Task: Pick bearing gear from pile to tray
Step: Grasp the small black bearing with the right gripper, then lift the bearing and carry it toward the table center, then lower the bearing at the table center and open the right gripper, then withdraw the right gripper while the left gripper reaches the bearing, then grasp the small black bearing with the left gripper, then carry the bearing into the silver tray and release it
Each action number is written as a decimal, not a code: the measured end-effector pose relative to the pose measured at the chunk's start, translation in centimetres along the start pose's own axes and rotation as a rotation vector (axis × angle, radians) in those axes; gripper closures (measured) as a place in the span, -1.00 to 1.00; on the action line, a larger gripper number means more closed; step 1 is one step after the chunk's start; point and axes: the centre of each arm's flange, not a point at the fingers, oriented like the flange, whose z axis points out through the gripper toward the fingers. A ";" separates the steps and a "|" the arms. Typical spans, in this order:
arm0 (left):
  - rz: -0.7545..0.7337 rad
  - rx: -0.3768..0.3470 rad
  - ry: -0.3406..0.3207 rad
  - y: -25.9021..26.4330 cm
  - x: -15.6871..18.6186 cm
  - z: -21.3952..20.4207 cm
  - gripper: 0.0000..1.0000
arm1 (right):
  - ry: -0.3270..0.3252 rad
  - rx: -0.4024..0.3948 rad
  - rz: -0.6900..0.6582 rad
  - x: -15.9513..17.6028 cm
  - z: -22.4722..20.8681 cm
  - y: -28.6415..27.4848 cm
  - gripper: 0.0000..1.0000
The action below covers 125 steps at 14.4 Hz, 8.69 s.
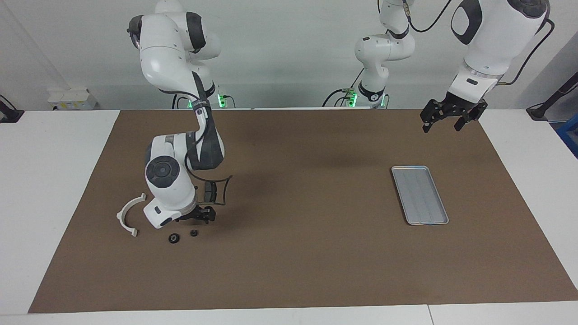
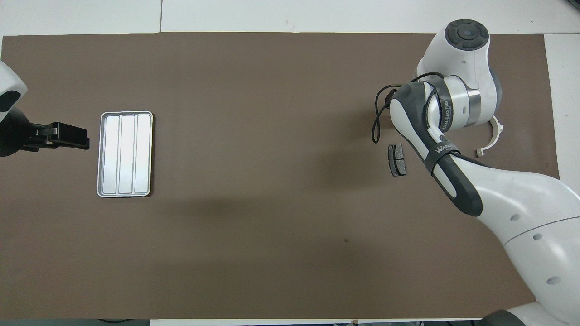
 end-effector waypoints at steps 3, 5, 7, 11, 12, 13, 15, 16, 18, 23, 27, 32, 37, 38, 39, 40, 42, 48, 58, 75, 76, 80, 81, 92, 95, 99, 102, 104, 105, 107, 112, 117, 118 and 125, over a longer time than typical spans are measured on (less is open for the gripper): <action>0.000 0.000 0.000 0.0 0.0 0.0 -1.00 | 0.042 -0.004 0.013 0.9 1.7 -0.5 -1.00; 0.000 0.000 0.000 0.0 0.0 0.0 -1.00 | 0.062 -0.001 0.028 1.3 2.1 -0.4 -1.00; 0.000 0.000 0.000 0.0 0.0 0.0 -1.00 | 0.071 0.002 0.048 1.5 2.1 -0.4 -1.00; 0.000 0.000 0.000 0.0 0.0 0.0 -1.00 | 0.094 0.026 0.083 1.8 1.9 -0.3 -0.81; 0.000 0.000 0.000 0.0 0.0 0.0 -1.00 | 0.092 0.029 0.089 1.8 2.0 -0.2 -0.81; 0.000 0.000 0.000 0.0 0.0 0.0 -1.00 | 0.087 0.031 0.093 1.8 2.3 -0.1 -0.81; 0.000 0.000 0.000 0.0 0.0 0.0 -1.00 | 0.069 0.030 0.097 1.5 3.1 0.0 -0.80; 0.000 0.000 0.000 0.0 0.0 0.0 -1.00 | 0.066 0.032 0.100 1.5 3.2 0.1 -0.81; 0.000 0.000 0.000 0.0 0.0 0.0 -1.00 | 0.060 0.034 0.104 1.5 3.1 0.3 -0.67; 0.000 0.000 0.000 0.0 0.0 0.0 -1.00 | 0.044 0.030 0.109 1.4 2.8 0.6 -0.40; 0.000 0.000 0.000 0.0 0.0 0.0 -1.00 | 0.042 0.044 0.120 1.4 2.6 0.7 -0.17; 0.000 0.000 0.000 0.0 0.0 0.0 -1.00 | 0.039 0.065 0.137 1.5 2.4 1.1 0.52; 0.000 0.000 0.000 0.0 0.0 0.0 -1.00 | 0.029 0.061 0.139 1.4 2.4 1.4 0.52; 0.000 0.000 0.000 0.0 0.0 0.0 -1.00 | 0.003 0.050 0.139 1.2 2.2 1.7 0.52; 0.000 0.000 0.000 0.0 0.0 0.0 -1.00 | -0.024 0.041 0.135 0.9 1.2 2.0 0.52; 0.000 0.000 0.000 0.0 0.0 0.0 -1.00 | -0.051 0.035 0.127 0.5 -0.8 2.1 0.52; 0.000 0.000 0.000 0.0 0.0 0.0 -1.00 | -0.093 0.033 0.104 -0.9 -7.2 2.0 0.52; 0.000 0.000 0.000 0.0 0.0 0.0 -1.00 | -0.097 0.102 0.191 -11.9 -23.6 -12.1 0.52; 0.000 0.000 0.000 0.0 0.0 0.0 -1.00 | 0.009 0.167 0.539 -19.2 -11.9 -34.7 0.52; 0.000 0.000 0.000 0.0 0.0 0.0 -1.00 | 0.068 0.136 0.551 -17.4 -1.1 -37.8 -0.15; 0.000 0.000 0.000 0.0 0.0 0.0 -1.00 | 0.064 0.116 0.557 -17.2 -1.4 -37.4 -0.36; 0.000 0.000 0.000 0.0 0.0 0.0 -1.00 | 0.062 0.067 0.513 -13.5 -7.2 -32.2 -1.00; 0.000 0.000 0.000 0.0 0.0 0.0 -1.00 | 0.062 0.064 0.462 -11.9 -9.4 -29.2 -1.00; -0.008 0.000 0.000 0.5 0.0 0.1 -1.00 | 0.027 0.049 0.065 -0.7 -10.8 4.6 -1.00; -0.135 -0.007 0.018 4.1 0.0 0.9 -1.00 | 0.041 0.024 0.072 0.6 -5.4 7.0 -1.00; -0.302 -0.009 -0.024 13.6 0.2 6.6 -1.00 | 0.078 0.043 0.064 2.0 -0.1 6.7 -1.00; -0.375 -0.021 -0.038 20.7 0.8 13.8 -1.00 | 0.096 0.054 0.059 2.1 1.5 6.3 -1.00; -0.413 -0.031 -0.043 24.2 0.8 18.2 -1.00 | 0.102 0.057 0.058 2.2 1.9 6.2 -1.00; -0.430 -0.032 -0.050 25.6 0.8 20.5 -1.00 | 0.104 0.059 0.057 2.2 2.0 6.1 -1.00; -0.463 -0.038 -0.061 27.9 0.9 24.9 -1.00 | 0.116 0.064 0.057 2.4 2.3 6.0 -1.00; -0.490 -0.051 -0.062 29.4 1.1 29.5 -1.00 | 0.134 0.071 0.056 2.6 2.8 5.9 -1.00; -0.491 -0.047 -0.062 31.4 -0.9 30.8 -0.97 | 0.136 0.075 0.061 2.8 3.8 6.2 -1.00; -0.493 -0.045 -0.063 31.3 -1.0 31.1 -0.98 | 0.135 0.075 0.062 2.8 3.9 6.2 -1.00; -0.523 -0.046 -0.048 30.2 -0.3 30.5 0.52 | 0.145 0.078 0.064 2.8 3.2 6.4 0.19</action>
